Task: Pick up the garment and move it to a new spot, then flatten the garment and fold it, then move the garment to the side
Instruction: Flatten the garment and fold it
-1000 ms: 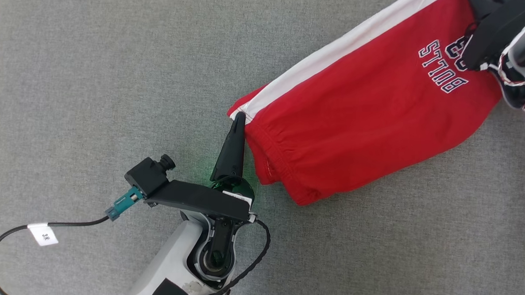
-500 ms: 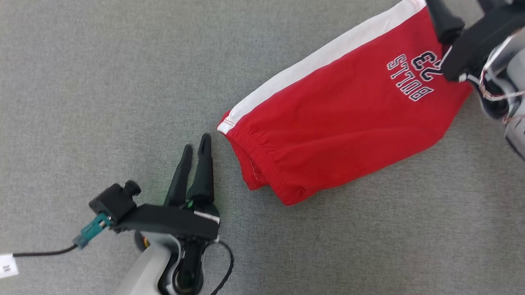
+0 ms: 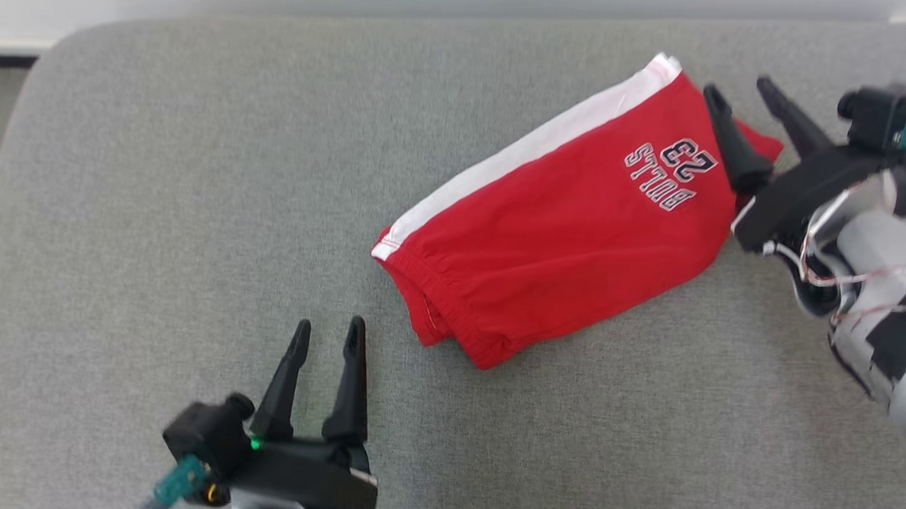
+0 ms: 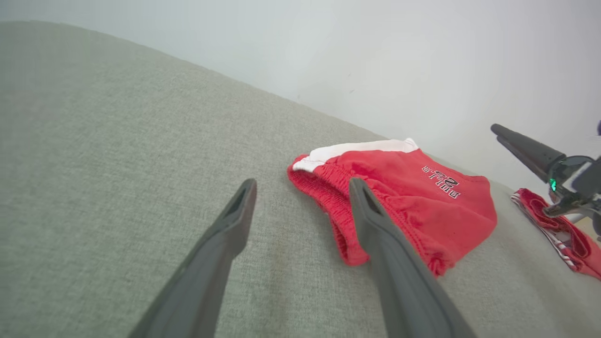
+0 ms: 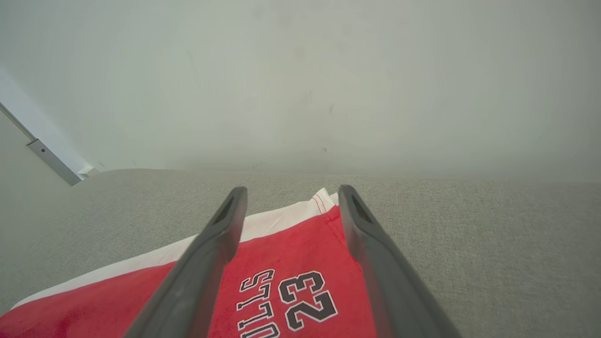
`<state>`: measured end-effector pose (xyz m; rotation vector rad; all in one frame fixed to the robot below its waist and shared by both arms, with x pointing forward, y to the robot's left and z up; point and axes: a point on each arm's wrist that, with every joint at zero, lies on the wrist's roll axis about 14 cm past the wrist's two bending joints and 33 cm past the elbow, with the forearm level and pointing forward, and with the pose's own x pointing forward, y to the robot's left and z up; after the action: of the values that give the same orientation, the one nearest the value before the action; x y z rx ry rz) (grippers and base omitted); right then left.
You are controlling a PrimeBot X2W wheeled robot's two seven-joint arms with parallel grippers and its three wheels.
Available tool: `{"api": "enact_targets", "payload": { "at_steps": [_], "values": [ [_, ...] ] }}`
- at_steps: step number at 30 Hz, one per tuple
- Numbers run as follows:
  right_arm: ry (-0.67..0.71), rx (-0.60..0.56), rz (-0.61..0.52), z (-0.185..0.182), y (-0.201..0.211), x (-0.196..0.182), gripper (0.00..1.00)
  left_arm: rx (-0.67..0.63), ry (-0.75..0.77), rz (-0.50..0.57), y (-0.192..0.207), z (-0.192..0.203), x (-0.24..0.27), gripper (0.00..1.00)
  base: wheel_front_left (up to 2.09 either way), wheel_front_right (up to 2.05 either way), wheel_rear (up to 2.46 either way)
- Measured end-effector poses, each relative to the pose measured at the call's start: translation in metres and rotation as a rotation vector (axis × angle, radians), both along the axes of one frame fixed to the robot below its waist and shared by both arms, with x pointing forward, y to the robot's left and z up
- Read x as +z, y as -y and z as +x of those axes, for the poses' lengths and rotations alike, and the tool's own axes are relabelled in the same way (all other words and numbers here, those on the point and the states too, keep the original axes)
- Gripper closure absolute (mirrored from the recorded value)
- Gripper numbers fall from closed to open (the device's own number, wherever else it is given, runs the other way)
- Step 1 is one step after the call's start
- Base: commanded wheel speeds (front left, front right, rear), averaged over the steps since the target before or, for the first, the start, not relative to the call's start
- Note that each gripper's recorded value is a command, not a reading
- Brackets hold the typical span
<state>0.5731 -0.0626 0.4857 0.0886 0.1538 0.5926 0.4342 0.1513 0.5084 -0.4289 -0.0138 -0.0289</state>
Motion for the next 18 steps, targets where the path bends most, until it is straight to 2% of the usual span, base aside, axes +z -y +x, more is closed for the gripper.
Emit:
{"api": "enact_targets", "payload": {
  "at_steps": [8,13,18],
  "values": [
    [-0.023,-0.039,0.025,-0.026,0.01,-0.001,0.0,0.012,0.088,0.166,0.003,-0.032,0.022,0.0,0.0,0.0,0.0],
    [-0.052,-0.047,0.024,-0.033,0.012,-0.011,0.0,0.031,0.094,0.189,0.005,-0.048,0.023,0.0,0.0,0.0,0.0],
    [-0.082,-0.089,0.032,-0.025,0.023,-0.021,0.0,0.045,0.094,0.215,0.006,-0.056,0.021,0.0,0.0,0.0,0.0]
  ]
}}
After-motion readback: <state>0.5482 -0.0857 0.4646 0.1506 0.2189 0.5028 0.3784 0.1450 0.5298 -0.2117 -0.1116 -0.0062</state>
